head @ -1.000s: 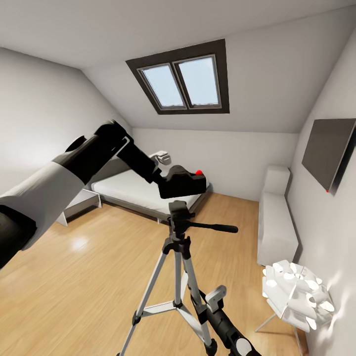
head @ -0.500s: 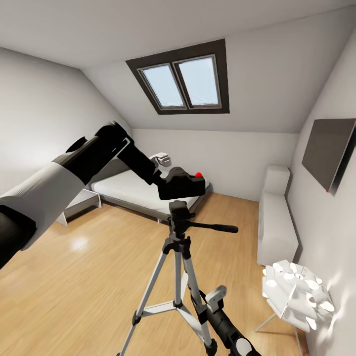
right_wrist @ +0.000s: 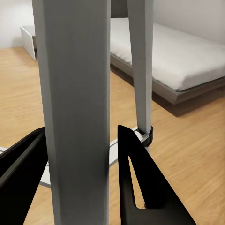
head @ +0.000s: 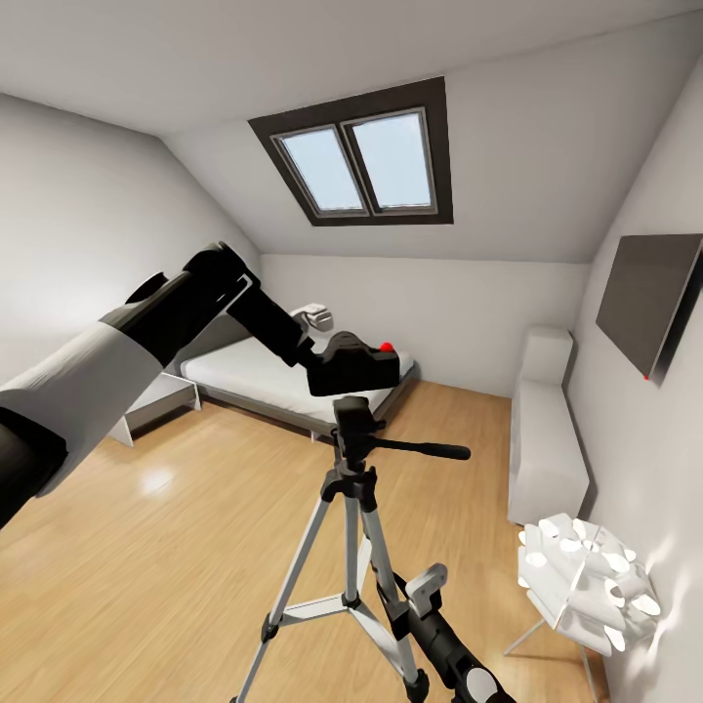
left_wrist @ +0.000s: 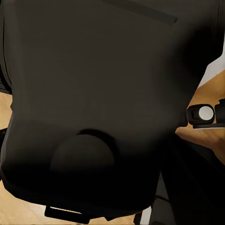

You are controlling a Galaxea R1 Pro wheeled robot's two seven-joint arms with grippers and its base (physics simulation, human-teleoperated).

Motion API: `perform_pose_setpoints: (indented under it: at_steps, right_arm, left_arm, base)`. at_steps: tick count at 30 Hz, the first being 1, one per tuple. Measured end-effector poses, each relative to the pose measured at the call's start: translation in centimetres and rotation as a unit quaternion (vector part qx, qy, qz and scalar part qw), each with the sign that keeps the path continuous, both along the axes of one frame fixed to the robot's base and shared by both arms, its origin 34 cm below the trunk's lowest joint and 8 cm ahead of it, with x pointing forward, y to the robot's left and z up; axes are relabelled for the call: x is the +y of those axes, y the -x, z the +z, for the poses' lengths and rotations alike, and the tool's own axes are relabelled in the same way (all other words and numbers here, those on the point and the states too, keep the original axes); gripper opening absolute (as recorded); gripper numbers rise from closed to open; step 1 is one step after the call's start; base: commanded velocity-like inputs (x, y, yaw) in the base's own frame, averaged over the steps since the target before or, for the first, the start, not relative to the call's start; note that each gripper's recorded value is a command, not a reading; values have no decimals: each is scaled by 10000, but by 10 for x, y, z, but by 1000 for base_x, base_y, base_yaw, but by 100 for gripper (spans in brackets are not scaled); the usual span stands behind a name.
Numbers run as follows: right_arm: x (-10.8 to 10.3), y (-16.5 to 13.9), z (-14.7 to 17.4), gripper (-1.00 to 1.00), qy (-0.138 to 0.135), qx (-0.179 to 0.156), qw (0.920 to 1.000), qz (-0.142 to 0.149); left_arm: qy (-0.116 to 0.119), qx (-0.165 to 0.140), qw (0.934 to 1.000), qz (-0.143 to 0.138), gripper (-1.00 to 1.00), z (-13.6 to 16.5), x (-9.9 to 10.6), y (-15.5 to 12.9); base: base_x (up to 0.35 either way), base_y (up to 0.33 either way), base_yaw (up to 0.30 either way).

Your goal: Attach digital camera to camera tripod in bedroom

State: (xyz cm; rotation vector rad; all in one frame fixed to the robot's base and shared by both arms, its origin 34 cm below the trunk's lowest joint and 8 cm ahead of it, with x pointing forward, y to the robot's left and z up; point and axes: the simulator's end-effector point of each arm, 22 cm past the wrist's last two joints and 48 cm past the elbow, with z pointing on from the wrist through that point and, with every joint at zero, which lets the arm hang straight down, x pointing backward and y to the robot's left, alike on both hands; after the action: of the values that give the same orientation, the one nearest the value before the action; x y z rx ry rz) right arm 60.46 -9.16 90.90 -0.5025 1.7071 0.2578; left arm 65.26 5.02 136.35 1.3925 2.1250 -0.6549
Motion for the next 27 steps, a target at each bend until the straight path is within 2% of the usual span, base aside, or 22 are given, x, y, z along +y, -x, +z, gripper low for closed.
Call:
perform_pose_setpoints:
  at_steps: [14, 27]
  right_arm:
    - [0, 0, 0, -100, -2, 1, 10000, -1]
    - [0, 0, 0, -100, -2, 0, 10000, -1]
  left_arm:
    - [-11, 136, 9999, 4, -100, -15, 1, 1]
    - [-9, 150, 9999, -6, -100, -16, 0, 2]
  base:
    - [0, 0, 0]
    - [0, 0, 0]
